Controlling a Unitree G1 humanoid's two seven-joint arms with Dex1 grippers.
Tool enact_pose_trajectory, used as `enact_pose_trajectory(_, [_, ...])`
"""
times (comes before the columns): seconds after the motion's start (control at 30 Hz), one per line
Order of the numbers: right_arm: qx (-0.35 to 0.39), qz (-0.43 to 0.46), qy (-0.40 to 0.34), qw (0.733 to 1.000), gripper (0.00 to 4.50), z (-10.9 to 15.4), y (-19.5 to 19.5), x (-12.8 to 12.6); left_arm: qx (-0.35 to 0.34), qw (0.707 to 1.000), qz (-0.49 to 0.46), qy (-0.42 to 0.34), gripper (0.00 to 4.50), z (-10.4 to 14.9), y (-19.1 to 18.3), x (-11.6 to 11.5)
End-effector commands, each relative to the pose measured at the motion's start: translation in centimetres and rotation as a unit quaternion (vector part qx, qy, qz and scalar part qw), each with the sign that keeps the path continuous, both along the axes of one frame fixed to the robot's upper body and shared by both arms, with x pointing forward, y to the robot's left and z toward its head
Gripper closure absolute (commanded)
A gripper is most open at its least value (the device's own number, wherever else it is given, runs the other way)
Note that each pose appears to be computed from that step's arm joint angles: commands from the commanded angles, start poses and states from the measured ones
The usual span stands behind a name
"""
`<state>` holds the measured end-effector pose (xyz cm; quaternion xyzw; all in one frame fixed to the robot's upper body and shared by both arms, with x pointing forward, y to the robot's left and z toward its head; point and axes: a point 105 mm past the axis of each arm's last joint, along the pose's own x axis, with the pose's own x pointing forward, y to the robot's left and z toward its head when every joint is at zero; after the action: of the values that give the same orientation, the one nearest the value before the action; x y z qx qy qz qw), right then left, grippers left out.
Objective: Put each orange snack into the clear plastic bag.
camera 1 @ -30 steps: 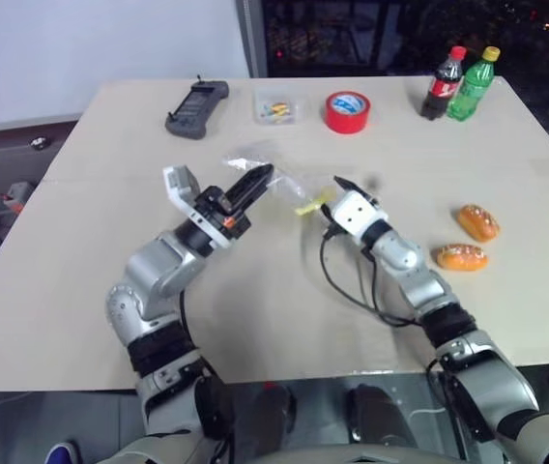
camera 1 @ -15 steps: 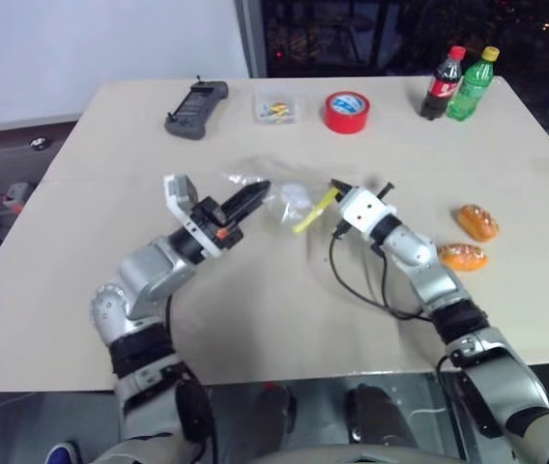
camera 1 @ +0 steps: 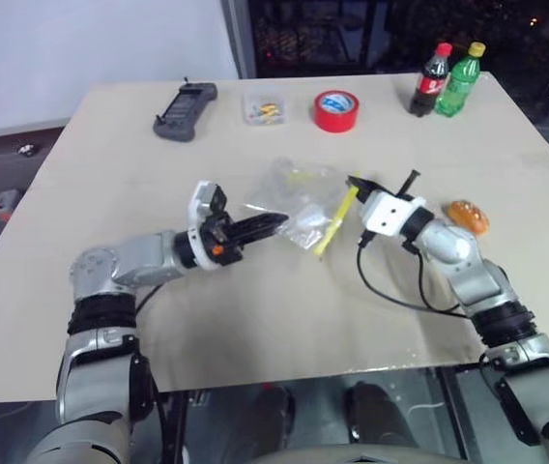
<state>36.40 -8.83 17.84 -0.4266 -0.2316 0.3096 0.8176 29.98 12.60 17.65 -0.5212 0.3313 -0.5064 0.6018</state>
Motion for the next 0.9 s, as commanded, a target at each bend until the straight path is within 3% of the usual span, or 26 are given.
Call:
enact_pose_trajectory(0.03, [0.017,-0.034,-0.026,0.999,4.43,2.4,-2.4,0.4,-0.01,1.0,-0.004,-0.014,4.5,1.4,1.1,-0.1])
enact_pose_trajectory(0.17, [0.012,-0.039,-0.032,0.999,4.43,2.9,-2.7,0.6,-0.003,0.997,0.047,-0.065,4.5,3.0,0.7,0.8])
enact_pose_trajectory(0.3, [0.021,-0.047,-0.024,0.998,4.5,2.8,-2.6,1.0,-0.024,0.993,0.066,-0.097,3.31,3.8,-0.2,0.6])
enact_pose_trajectory(0.4, [0.024,-0.056,-0.011,0.998,4.5,2.7,-2.7,1.4,0.018,0.99,0.11,-0.087,1.86,2.7,0.3,0.8])
enact_pose_trajectory(0.53, [-0.007,-0.089,0.029,0.996,4.5,2.1,-3.3,2.5,0.167,0.959,0.135,-0.185,1.86,2.4,0.7,-1.1])
enact_pose_trajectory(0.6, [-0.033,-0.1,0.05,0.993,4.5,1.9,-3.5,2.9,0.243,0.919,0.141,-0.278,1.86,3.0,0.4,-1.8])
enact_pose_trajectory(0.67, [-0.057,-0.113,0.067,0.99,4.5,1.9,-3.6,3.5,0.344,0.833,0.162,-0.402,1.86,3.7,0.1,-1.7])
enact_pose_trajectory(0.73, [-0.087,-0.119,0.077,0.986,4.5,1.9,-3.5,3.8,0.43,0.748,0.166,-0.478,1.86,4.2,0.1,-1.7])
enact_pose_trajectory(0.8, [-0.109,-0.136,0.087,0.981,4.5,2.2,-3.2,4.5,0.476,0.675,0.149,-0.544,1.86,5.2,-0.4,-1.9])
enact_pose_trajectory(0.9, [-0.12,-0.155,0.099,0.976,4.5,2.8,-2.6,5.1,0.524,0.591,0.107,-0.603,1.86,5.4,-1.2,-2.1])
